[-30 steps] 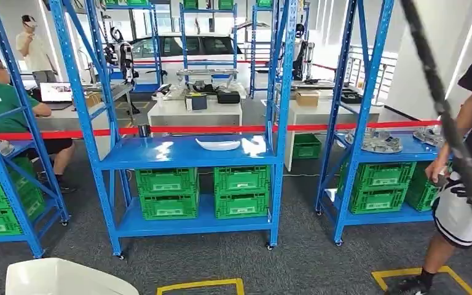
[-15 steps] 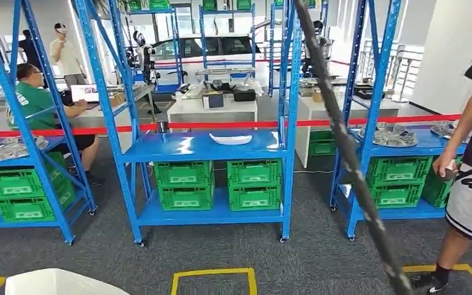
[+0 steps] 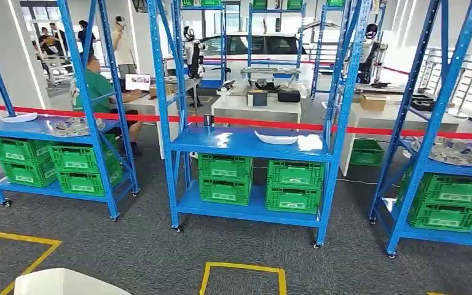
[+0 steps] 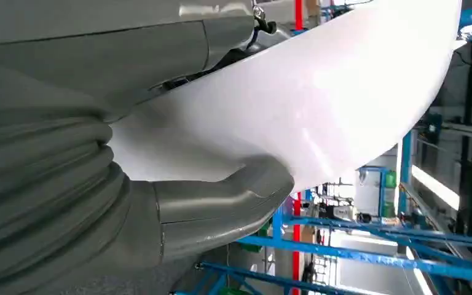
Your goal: Take the parts from the cabinet and place them on the table.
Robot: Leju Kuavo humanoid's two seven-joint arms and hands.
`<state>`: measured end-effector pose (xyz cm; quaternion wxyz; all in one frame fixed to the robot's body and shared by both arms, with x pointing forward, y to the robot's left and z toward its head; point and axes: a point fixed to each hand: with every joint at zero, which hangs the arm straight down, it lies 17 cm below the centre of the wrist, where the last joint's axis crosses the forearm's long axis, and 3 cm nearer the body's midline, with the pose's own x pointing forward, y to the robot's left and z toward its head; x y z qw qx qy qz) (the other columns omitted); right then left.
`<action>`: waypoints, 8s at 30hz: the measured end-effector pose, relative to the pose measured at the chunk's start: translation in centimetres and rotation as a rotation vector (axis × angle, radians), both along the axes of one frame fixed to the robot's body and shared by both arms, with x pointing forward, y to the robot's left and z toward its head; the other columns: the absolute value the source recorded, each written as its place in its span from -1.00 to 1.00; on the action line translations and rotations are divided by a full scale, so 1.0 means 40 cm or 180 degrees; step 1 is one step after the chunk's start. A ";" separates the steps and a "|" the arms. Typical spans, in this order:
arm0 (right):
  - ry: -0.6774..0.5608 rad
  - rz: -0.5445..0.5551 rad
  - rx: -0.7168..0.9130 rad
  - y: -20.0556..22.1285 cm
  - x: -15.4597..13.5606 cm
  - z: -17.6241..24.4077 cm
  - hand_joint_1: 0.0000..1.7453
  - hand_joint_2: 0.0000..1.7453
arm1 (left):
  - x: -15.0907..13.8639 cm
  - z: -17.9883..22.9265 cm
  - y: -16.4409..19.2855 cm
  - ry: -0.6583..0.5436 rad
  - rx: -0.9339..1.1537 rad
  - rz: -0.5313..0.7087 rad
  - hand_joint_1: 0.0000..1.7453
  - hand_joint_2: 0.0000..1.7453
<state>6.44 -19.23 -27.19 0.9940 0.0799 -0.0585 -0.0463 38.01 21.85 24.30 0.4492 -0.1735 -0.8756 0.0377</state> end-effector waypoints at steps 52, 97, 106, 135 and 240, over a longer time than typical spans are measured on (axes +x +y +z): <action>-0.0241 0.0791 -0.0035 0.027 0.038 0.010 -1.00 -1.00 | -0.130 -0.009 0.185 -0.0037 -0.0204 0.0528 1.00 1.00; -0.0061 0.0501 -0.0076 0.014 -0.005 0.000 -1.00 -1.00 | -0.086 0.024 0.061 -0.0210 -0.0200 0.0170 1.00 1.00; -0.0095 0.0550 -0.0096 0.006 -0.001 -0.001 -1.00 -1.00 | -0.075 0.019 0.075 -0.0202 -0.0113 0.0332 1.00 1.00; -0.0193 0.0226 -0.0179 -0.034 0.030 -0.003 -1.00 -1.00 | -0.044 0.043 0.098 -0.0232 0.0079 0.0540 1.00 1.00; 0.0027 0.0076 -0.0128 -0.009 0.007 -0.004 -1.00 -1.00 | -0.150 0.290 0.361 -0.1141 -0.0049 0.2150 1.00 1.00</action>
